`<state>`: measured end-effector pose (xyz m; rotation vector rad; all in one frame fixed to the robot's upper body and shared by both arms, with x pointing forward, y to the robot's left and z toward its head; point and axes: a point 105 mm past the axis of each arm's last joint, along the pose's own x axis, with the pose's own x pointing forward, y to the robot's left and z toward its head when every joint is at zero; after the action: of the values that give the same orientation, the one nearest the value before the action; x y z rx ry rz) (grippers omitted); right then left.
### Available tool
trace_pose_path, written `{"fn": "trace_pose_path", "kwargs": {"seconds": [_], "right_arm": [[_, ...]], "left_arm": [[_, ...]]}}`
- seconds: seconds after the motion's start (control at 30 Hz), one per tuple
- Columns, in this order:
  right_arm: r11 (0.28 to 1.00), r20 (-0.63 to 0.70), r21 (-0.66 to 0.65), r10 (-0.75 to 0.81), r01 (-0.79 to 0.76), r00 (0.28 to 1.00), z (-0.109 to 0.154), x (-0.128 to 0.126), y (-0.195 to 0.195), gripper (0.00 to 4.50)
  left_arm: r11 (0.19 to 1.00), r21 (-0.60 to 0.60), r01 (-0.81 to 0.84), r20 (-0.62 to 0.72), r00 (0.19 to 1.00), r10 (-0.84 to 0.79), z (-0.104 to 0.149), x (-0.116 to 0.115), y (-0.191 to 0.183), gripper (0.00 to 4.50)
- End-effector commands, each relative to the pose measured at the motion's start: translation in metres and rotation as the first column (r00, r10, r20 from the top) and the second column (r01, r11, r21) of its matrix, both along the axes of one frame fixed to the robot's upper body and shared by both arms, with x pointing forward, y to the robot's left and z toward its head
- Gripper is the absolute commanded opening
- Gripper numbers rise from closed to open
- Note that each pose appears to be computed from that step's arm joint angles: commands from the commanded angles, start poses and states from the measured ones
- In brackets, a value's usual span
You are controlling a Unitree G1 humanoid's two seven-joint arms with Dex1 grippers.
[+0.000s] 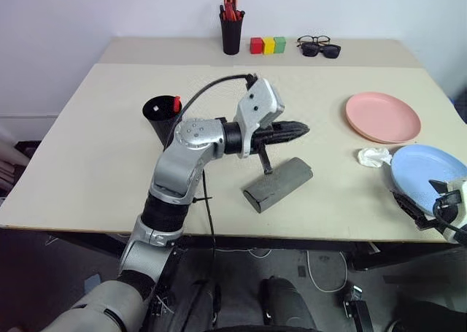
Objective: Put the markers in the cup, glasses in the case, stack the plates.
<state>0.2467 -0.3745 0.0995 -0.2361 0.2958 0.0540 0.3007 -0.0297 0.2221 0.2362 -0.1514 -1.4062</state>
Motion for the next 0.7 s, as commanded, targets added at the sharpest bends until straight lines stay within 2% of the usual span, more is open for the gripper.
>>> {"fn": "trace_pose_path", "kwargs": {"seconds": [0.03,0.23,0.33,0.43,0.5,0.53,0.57,0.67,0.7], "right_arm": [[0.999,0.006,-0.042,0.001,-0.001,1.000,0.001,0.009,-0.008,4.50],[0.999,-0.025,-0.025,0.025,-0.026,0.999,-0.010,0.018,-0.009,4.50],[1.000,-0.031,-0.011,0.027,-0.028,0.999,-0.012,0.022,-0.010,4.50],[1.000,-0.025,0.026,0.012,-0.011,1.000,-0.013,0.028,-0.011,3.66],[0.999,-0.021,0.028,0.018,-0.018,1.000,-0.011,0.030,-0.010,2.72],[1.000,-0.017,0.023,0.018,-0.018,1.000,-0.011,0.031,-0.009,2.07],[1.000,-0.013,0.023,0.016,-0.016,1.000,-0.010,0.032,-0.009,1.67],[0.999,0.001,-0.034,0.008,-0.008,1.000,-0.005,0.034,-0.011,0.17],[0.998,0.015,-0.061,-0.003,0.004,1.000,-0.001,0.035,-0.012,0.17]], "left_arm": [[0.995,0.025,0.099,0.020,0.995,-0.100,-0.002,-0.013,-0.001,1.41],[0.982,0.115,0.149,0.017,0.988,-0.151,-0.017,-0.021,0.012,4.48],[0.974,0.162,0.160,0.021,0.986,-0.165,-0.025,-0.024,0.017,4.48],[0.971,0.188,0.148,0.040,0.987,-0.158,-0.029,-0.022,0.022,4.50],[0.974,0.189,0.123,0.060,0.989,-0.137,-0.029,-0.018,0.025,4.50],[0.976,0.186,0.114,0.063,0.990,-0.127,-0.029,-0.016,0.025,4.50],[0.977,0.183,0.108,0.062,0.991,-0.121,-0.028,-0.014,0.026,4.50],[0.979,0.177,0.100,0.066,0.991,-0.113,-0.028,-0.013,0.026,4.50],[0.980,0.175,0.097,0.068,0.992,-0.110,-0.028,-0.013,0.027,4.50]]}}
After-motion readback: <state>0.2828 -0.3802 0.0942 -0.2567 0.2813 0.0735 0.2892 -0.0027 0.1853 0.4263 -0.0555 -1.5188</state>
